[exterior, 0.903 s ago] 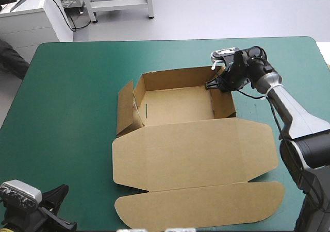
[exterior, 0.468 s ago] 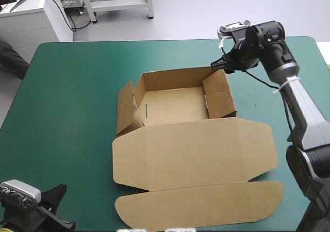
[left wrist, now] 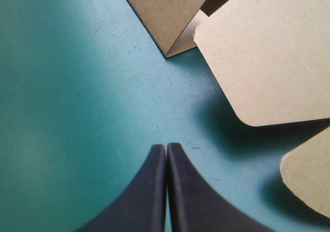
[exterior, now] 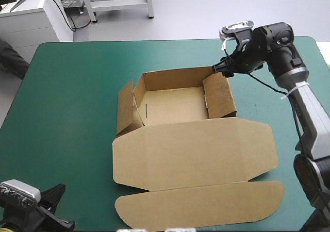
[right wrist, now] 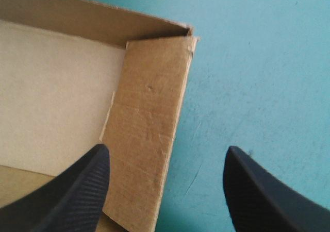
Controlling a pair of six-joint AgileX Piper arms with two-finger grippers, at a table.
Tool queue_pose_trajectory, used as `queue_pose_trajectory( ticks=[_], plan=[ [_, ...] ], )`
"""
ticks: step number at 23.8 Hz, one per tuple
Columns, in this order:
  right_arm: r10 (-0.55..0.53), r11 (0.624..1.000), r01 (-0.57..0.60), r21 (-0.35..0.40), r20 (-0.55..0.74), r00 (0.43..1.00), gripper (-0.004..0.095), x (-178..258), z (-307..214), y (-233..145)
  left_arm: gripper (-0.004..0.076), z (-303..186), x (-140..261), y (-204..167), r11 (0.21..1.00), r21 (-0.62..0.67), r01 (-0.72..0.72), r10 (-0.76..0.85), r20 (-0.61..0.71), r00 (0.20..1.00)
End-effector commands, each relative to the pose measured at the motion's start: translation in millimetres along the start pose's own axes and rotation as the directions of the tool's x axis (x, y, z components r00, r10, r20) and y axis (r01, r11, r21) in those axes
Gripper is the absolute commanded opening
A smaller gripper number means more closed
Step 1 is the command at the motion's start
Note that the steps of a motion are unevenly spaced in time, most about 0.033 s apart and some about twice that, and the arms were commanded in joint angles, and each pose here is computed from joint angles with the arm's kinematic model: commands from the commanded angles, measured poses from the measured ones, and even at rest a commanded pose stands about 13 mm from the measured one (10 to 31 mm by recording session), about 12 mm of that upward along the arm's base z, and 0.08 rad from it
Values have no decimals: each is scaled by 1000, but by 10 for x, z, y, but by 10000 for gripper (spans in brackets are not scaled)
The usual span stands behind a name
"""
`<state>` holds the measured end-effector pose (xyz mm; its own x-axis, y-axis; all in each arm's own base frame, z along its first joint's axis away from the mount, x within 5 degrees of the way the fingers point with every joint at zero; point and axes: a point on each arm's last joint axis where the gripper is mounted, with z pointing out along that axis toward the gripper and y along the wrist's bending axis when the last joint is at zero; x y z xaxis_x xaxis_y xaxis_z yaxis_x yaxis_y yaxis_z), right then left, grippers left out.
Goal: Fold the box
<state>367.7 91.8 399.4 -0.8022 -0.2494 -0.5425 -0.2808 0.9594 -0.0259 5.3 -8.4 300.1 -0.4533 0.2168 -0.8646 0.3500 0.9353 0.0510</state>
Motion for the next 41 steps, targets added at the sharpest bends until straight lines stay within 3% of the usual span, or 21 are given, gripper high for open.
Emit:
queue_pose_trajectory(
  ticks=[1,10,13,16,17,18,24,33,35,41],
  plan=[
    [-14,1000,14,16,-36,999,594,75,48,-24,-8,-30,-114,8,1000,-6,10,-10,73,997],
    [6,998,-20,-54,-246,969,588,214,881,39,-8,-30,-115,5,1000,-3,12,-12,73,997],
    [25,996,-47,-73,-273,962,512,231,1004,62,-8,-30,-115,5,1000,-3,12,-12,73,997],
    [39,995,-63,-77,-277,960,279,233,1021,70,-8,-30,-115,5,1000,-3,12,-12,73,997],
    [49,995,-71,-70,-276,960,38,232,1013,66,-8,-30,-115,5,1000,-3,12,-12,73,997],
    [52,995,-72,-64,-276,960,-13,233,1013,61,-8,-30,-115,5,1000,-3,12,-12,73,997],
    [66,996,-79,-43,-251,966,-19,210,904,43,-8,-30,-115,5,1000,-3,12,-12,73,997],
    [64,993,-72,94,88,994,-19,254,-619,-90,-8,-30,-115,5,1000,-3,12,-12,73,997],
    [65,992,-83,99,173,983,-19,346,-997,-91,-8,-30,-115,5,1000,-2,18,-18,73,997],
    [77,990,-108,93,283,956,-19,513,-1473,-82,-8,-31,-127,3,1000,-1,14,-14,87,996]
  ],
)
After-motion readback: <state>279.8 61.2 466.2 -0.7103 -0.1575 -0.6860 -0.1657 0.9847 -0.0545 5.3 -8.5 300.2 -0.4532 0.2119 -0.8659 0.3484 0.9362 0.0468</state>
